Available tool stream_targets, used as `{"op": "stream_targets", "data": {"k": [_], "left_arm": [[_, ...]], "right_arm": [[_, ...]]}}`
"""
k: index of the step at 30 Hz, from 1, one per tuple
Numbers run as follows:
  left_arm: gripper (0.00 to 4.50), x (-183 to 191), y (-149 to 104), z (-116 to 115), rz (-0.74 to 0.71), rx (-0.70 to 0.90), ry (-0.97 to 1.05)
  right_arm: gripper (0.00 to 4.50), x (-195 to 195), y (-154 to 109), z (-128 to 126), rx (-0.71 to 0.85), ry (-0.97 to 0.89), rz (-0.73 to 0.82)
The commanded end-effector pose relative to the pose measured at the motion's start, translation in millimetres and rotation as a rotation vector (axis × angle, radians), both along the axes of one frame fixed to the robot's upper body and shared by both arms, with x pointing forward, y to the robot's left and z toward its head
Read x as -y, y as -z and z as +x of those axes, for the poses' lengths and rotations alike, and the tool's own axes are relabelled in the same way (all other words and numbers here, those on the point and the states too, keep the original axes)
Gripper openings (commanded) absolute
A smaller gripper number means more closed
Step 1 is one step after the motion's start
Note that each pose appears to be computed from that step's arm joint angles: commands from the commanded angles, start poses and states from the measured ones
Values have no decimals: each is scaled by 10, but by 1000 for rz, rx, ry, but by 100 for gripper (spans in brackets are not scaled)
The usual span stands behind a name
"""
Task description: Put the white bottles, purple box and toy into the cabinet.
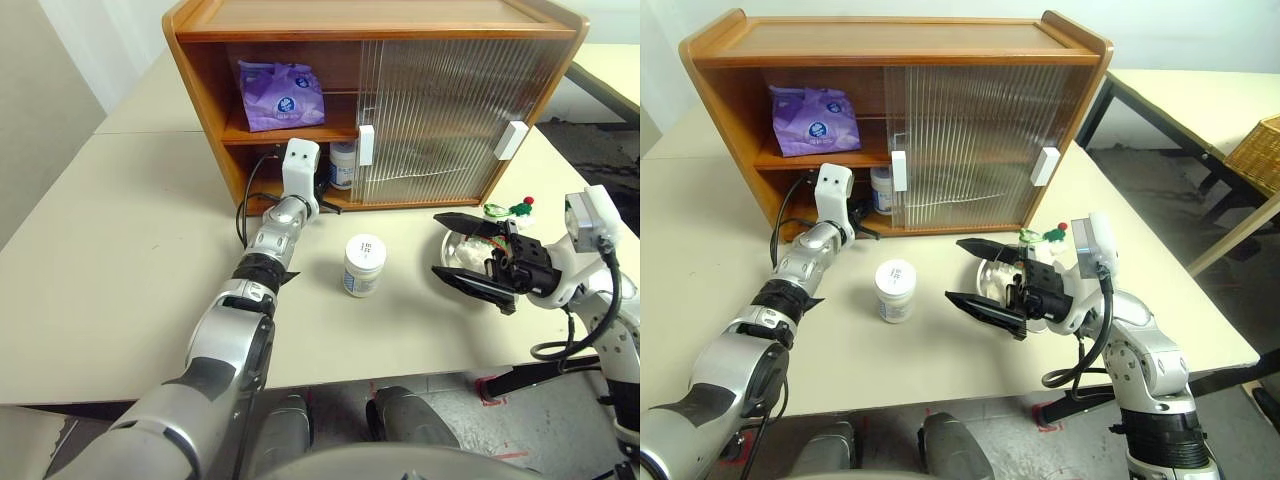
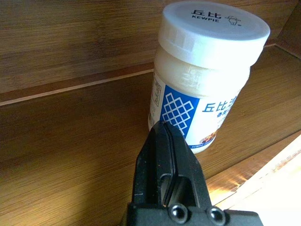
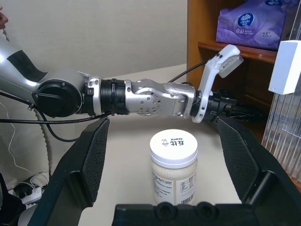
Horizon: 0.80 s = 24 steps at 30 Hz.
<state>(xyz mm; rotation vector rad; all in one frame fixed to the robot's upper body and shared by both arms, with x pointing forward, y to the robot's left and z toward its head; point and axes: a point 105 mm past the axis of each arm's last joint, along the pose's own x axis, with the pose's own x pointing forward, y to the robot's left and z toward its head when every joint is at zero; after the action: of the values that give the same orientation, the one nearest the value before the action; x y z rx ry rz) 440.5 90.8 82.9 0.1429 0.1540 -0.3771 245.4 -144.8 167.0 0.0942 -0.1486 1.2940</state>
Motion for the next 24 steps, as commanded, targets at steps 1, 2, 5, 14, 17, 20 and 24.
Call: {"op": "stream_targets", "data": {"k": [1, 2, 5, 14, 17, 20, 24], "left_arm": [[3, -27, 33, -17, 11, -6, -1], [3, -81, 48, -28, 14, -8, -17], [41, -221, 104, -98, 5, -23, -38], [330, -263, 145, -606, -126, -95, 246], [432, -210, 19, -825, -138, -59, 397], [446, -216, 48, -1046, -92, -93, 539], [446, -314, 52, -1244, -56, -102, 656]], "right_arm": [[450, -1, -9, -5, 8, 0, -4], [450, -1, -5, -7, 7, 1, -3], [450, 0, 2, -5, 6, 2, -2], [450, -8, 60, -7, -6, -20, -8], [450, -12, 69, -2, -8, -27, -8], [450, -14, 71, 3, -7, -31, -8], [450, -13, 75, 9, -5, -35, -11]]}}
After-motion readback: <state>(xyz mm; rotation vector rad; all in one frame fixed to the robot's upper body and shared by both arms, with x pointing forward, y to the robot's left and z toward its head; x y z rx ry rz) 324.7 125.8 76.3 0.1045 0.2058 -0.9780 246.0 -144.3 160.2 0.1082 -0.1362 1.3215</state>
